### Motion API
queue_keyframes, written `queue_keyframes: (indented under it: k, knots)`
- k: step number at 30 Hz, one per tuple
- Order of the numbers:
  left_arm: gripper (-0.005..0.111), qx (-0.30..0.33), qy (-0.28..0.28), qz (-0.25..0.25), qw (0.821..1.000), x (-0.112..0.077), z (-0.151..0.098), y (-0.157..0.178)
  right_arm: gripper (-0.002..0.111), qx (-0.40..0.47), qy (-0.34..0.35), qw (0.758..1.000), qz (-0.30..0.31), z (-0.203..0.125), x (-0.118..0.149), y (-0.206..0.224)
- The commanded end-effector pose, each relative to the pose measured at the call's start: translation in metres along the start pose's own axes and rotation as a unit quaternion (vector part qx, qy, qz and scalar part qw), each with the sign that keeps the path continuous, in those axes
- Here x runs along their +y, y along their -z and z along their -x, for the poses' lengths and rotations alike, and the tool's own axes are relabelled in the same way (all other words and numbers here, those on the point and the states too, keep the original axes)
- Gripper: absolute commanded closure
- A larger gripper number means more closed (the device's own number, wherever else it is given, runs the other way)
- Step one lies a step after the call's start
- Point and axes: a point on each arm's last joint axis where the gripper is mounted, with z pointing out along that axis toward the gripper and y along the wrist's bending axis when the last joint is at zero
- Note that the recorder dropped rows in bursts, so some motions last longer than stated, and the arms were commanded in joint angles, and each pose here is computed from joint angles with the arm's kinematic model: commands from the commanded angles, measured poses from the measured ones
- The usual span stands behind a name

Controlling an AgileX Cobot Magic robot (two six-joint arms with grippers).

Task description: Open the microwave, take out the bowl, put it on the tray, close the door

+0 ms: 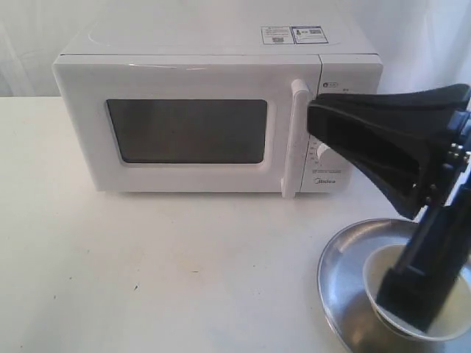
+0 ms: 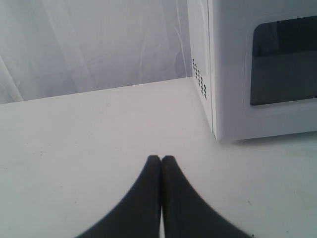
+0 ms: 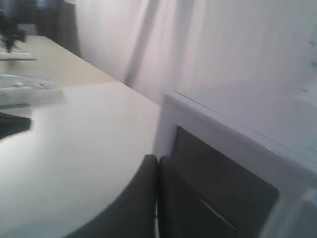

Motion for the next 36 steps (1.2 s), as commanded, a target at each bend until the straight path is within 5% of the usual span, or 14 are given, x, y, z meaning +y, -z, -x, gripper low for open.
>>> queue_keyframes:
  k: [1,8,16,36]
  knots:
    - [0.107,-0.001,0.003,-0.001,1.0,0.0,0.001,0.0,0.108,0.057,0.007,0.993,-0.106,-0.035,-0.022,0.007]
    - [0.107,-0.001,0.003,-0.001,1.0,0.0,0.001,0.0,0.108,0.0,-0.065,0.957,-0.283,-0.068,-0.051,0.066]
    - [0.107,-0.001,0.003,-0.001,1.0,0.0,0.001,0.0,0.108,-0.053,-0.029,0.927,-0.37,-0.11,-0.039,0.102]
    - [0.107,-0.001,0.003,-0.001,1.0,0.0,0.001,0.0,0.108,-0.01,-0.076,0.904,-0.421,-0.15,-0.045,0.104]
